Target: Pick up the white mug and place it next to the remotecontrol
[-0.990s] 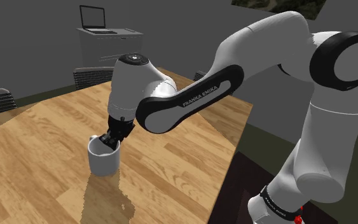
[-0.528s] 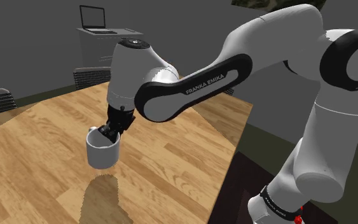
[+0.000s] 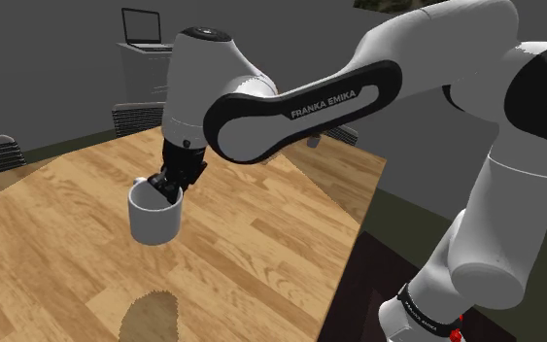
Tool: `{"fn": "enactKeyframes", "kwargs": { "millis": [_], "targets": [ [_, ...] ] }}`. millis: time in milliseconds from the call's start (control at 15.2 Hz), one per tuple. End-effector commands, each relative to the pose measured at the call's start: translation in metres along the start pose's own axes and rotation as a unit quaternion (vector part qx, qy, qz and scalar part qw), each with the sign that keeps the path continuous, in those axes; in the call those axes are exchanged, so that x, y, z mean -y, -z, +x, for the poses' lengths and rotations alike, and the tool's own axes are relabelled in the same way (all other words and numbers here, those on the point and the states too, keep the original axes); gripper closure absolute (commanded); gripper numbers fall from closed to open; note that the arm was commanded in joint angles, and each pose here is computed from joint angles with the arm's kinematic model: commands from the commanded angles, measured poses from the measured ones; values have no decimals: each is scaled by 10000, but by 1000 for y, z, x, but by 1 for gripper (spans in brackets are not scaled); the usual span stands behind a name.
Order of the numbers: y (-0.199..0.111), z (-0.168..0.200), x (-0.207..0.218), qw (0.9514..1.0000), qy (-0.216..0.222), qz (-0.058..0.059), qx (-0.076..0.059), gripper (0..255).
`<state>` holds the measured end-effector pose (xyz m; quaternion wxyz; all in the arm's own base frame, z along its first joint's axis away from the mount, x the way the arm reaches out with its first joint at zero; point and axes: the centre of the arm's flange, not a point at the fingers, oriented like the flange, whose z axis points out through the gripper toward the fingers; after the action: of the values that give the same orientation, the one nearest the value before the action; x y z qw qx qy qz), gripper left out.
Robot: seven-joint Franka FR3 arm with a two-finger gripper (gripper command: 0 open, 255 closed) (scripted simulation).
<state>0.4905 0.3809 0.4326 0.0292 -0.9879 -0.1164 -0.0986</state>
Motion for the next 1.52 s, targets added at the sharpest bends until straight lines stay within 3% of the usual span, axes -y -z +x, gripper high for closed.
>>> {"fn": "enactKeyframes", "kwargs": {
  "millis": [0, 924, 1452],
  "targets": [
    [11, 2, 1, 10000, 1, 1, -1, 255],
    [82, 17, 3, 10000, 1, 1, -1, 255],
    [87, 14, -102, 10000, 1, 1, -1, 255]
  ]
}}
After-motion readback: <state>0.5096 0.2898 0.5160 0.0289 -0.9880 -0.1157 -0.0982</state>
